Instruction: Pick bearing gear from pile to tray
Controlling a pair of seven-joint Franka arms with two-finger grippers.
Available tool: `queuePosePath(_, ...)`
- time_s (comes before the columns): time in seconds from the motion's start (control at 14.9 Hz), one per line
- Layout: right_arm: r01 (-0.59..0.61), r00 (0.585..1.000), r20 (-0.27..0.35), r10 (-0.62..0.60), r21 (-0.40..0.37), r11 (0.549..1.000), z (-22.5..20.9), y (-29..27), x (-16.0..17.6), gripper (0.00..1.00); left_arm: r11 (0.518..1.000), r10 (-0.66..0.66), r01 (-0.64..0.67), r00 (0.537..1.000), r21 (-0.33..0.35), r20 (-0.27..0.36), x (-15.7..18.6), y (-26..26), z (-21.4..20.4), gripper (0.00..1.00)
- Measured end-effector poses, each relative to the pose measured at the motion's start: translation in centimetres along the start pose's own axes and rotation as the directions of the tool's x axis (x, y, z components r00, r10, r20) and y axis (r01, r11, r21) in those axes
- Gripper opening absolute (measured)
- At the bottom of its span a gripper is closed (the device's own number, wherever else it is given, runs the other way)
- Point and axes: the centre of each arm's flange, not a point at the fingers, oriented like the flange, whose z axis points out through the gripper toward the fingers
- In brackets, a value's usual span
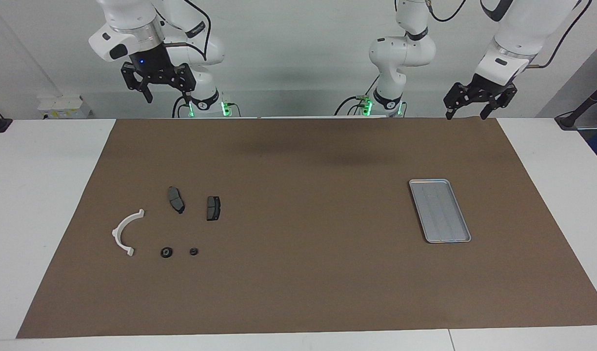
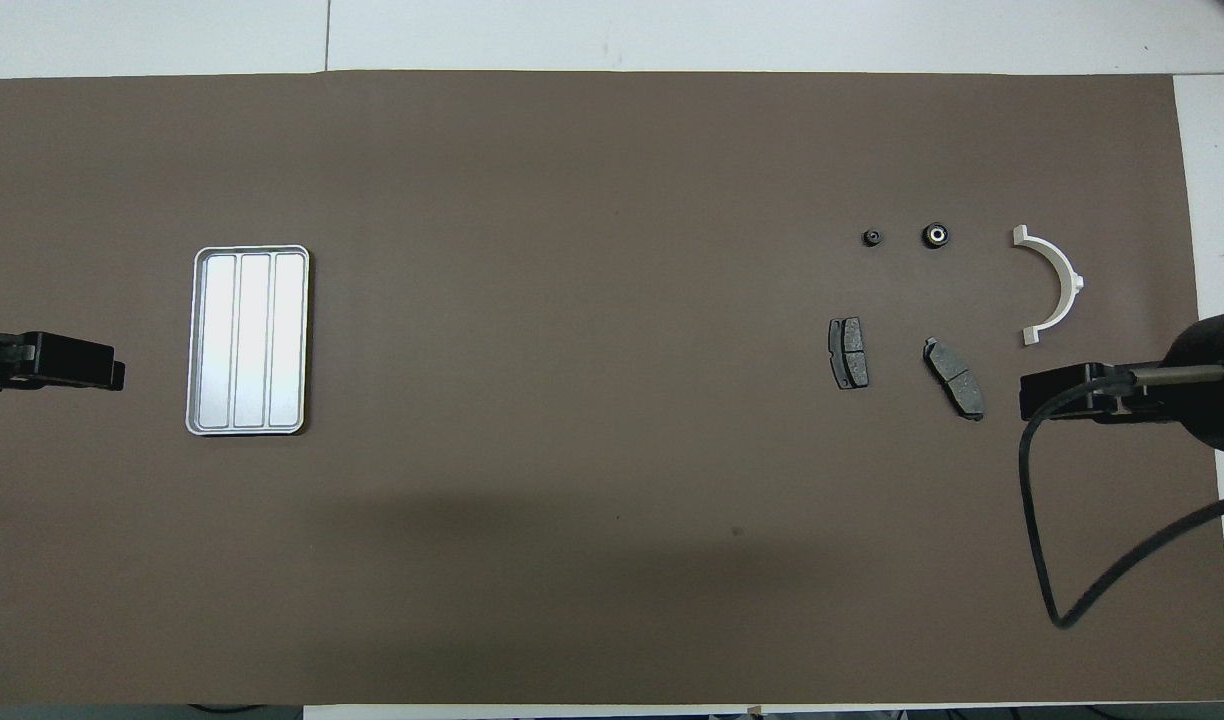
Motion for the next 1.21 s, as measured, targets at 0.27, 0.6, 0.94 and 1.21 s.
queuePosePath(0.27,0.000,1.000,-0.003,0.000,0.001,1.000,-0.05,-0.01,0.03,1.00,1.000,0.000,0.000,1.000,0.000,0.000,0.00,0.00,0.00,1.00)
queuePosePath(0.6,-0.003,1.000,-0.007,0.003,0.002,1.000,-0.22,0.15,0.06,1.00,1.000,0.000,0.000,1.000,0.000,0.000,0.00,0.00,0.00,1.00)
queuePosePath(0.94,-0.007,1.000,-0.013,0.007,0.004,1.000,-0.51,0.44,0.01,1.00,1.000,0.000,0.000,1.000,0.000,0.000,0.00,0.00,0.00,1.00)
queuePosePath(1.21,0.022,0.998,-0.067,-0.021,0.012,1.000,0.22,0.62,0.98,1.00,1.000,0.000,0.000,1.000,0.000,0.000,0.00,0.00,0.00,1.00)
